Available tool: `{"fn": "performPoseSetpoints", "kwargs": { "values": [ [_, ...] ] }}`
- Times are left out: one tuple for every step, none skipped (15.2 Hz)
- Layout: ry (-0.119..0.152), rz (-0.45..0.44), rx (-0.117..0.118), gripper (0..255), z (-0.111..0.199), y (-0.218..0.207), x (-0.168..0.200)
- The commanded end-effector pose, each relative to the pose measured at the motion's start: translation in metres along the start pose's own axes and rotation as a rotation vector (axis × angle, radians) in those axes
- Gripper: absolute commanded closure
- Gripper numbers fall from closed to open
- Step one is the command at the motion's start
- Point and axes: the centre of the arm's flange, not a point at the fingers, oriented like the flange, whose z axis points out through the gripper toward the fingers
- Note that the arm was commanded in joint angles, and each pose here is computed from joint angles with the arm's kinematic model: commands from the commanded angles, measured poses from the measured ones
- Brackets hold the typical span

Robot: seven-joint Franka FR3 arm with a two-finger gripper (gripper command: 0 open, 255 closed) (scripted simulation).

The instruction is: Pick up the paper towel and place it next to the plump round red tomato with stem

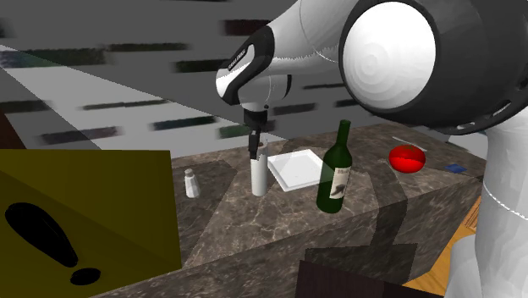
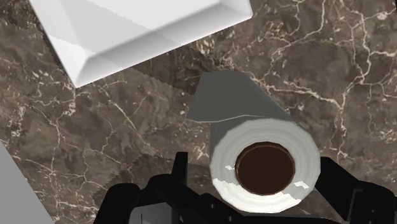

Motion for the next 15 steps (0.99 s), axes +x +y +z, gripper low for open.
{"fn": "performPoseSetpoints", "kwargs": {
  "values": [
    [0.0, 0.0, 0.0, 0, 0.001, -0.0001, 0.0003],
    [0.0, 0.0, 0.0, 0, 0.001, -0.0001, 0.0003],
    [0.0, 0.0, 0.0, 0, 0.001, -0.0001, 0.0003],
    [0.0, 0.0, 0.0, 0, 0.001, -0.0001, 0.0003],
    [0.0, 0.0, 0.0, 0, 0.001, -0.0001, 0.0003],
    [0.0, 0.0, 0.0, 255, 0.001, -0.0001, 0.0003],
    [0.0, 0.0, 0.0, 255, 0.001, -0.0001, 0.0003],
    [0.0, 0.0, 0.0, 255, 0.001, -0.0001, 0.0003],
    [0.0, 0.0, 0.0, 255, 0.001, -0.0001, 0.0003],
    [0.0, 0.0, 0.0, 255, 0.001, 0.0001, 0.0004],
    [0.0, 0.0, 0.0, 255, 0.001, 0.0002, 0.0004],
    [0.0, 0.0, 0.0, 255, 0.001, 0.0, 0.0003],
    [0.0, 0.0, 0.0, 255, 0.001, 0.0, 0.0004],
    [0.0, 0.0, 0.0, 255, 0.0008, -0.0001, 0.0003],
    [0.0, 0.0, 0.0, 255, 0.001, -0.0001, 0.0003]
  ]
}}
